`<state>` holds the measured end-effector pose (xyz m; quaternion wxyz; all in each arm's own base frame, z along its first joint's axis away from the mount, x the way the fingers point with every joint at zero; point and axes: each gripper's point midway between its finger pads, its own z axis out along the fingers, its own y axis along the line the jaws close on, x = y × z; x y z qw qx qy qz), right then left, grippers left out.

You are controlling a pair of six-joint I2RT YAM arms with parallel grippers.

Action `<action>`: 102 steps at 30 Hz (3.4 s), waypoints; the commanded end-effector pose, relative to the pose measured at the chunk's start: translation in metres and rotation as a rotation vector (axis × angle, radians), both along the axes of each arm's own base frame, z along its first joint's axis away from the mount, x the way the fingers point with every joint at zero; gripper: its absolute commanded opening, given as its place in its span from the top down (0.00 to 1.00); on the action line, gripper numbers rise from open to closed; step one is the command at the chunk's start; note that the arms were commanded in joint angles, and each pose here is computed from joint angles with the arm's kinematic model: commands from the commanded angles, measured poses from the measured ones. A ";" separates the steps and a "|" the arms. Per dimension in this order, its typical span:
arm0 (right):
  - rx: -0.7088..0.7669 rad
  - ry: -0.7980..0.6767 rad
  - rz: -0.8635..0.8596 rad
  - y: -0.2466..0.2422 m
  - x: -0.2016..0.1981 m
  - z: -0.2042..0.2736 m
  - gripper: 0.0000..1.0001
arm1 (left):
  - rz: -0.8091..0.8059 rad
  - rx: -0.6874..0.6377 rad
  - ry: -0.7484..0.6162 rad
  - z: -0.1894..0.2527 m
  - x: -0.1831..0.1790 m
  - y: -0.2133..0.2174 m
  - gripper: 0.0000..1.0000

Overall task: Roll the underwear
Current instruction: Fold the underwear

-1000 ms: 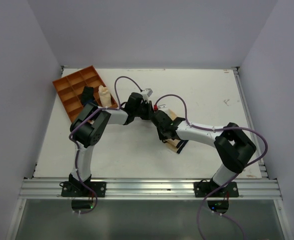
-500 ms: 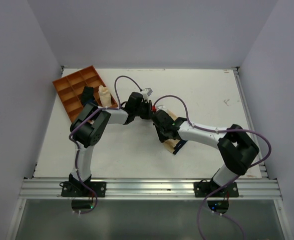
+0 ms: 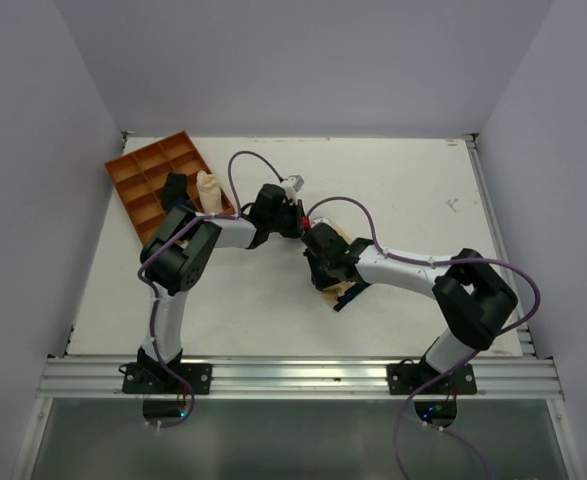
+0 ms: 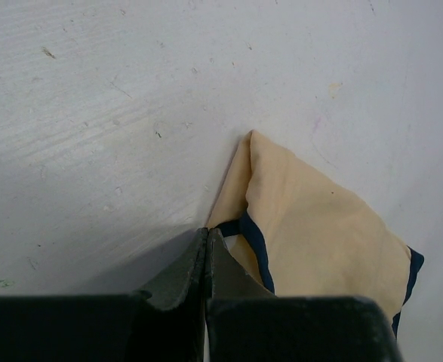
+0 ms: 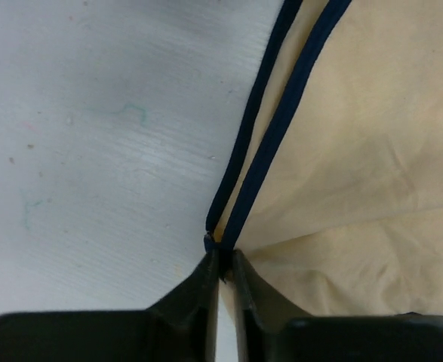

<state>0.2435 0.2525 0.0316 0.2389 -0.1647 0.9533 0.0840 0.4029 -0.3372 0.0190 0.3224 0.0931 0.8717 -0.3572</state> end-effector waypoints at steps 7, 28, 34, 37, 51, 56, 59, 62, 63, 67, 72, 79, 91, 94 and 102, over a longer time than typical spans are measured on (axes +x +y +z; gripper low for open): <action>0.085 -0.072 -0.083 0.007 0.013 0.039 0.75 | 0.060 0.036 -0.025 0.007 -0.003 0.016 0.80; -0.056 -0.099 -0.148 -0.064 -0.022 0.021 0.67 | -0.080 0.079 -0.026 0.038 -0.088 -0.001 0.62; -0.031 -0.083 -0.124 -0.057 -0.025 0.013 0.67 | -0.107 0.106 0.010 0.024 -0.095 -0.009 0.62; -0.011 -0.086 -0.122 -0.058 -0.027 0.014 0.67 | -0.107 0.121 0.023 0.019 -0.097 -0.009 0.62; 0.048 -0.085 -0.099 -0.052 -0.033 0.019 0.64 | -0.104 0.108 0.008 0.028 -0.104 -0.011 0.61; 0.085 -0.085 -0.090 -0.049 -0.036 0.028 0.63 | -0.109 0.099 0.009 0.033 -0.108 -0.014 0.61; 0.091 -0.072 -0.089 -0.046 -0.037 0.024 0.63 | -0.127 0.090 0.019 0.030 -0.114 -0.018 0.61; 0.090 -0.066 -0.094 -0.046 -0.037 0.019 0.63 | -0.132 0.092 0.026 0.027 -0.116 -0.020 0.61; 0.087 -0.058 -0.090 -0.045 -0.038 0.015 0.63 | -0.132 0.090 0.024 0.027 -0.116 -0.021 0.62; 0.090 -0.052 -0.088 -0.041 -0.037 0.009 0.63 | -0.142 0.079 0.028 0.028 -0.116 -0.024 0.72; 0.080 -0.048 -0.082 -0.038 -0.036 0.006 0.67 | -0.138 0.083 0.024 0.030 -0.113 -0.026 0.95; 0.051 -0.060 -0.064 -0.044 -0.037 0.014 1.00 | -0.122 0.113 0.019 0.026 -0.106 -0.025 1.00; 0.166 -0.050 0.097 -0.018 -0.046 0.043 1.00 | -0.087 0.171 0.015 0.018 -0.096 -0.021 1.00; 0.194 -0.021 0.114 -0.010 -0.049 0.036 1.00 | -0.086 0.179 0.021 0.014 -0.095 -0.020 1.00; 0.303 0.036 0.141 0.013 -0.057 0.020 0.81 | -0.054 0.178 -0.001 0.021 -0.092 -0.016 0.81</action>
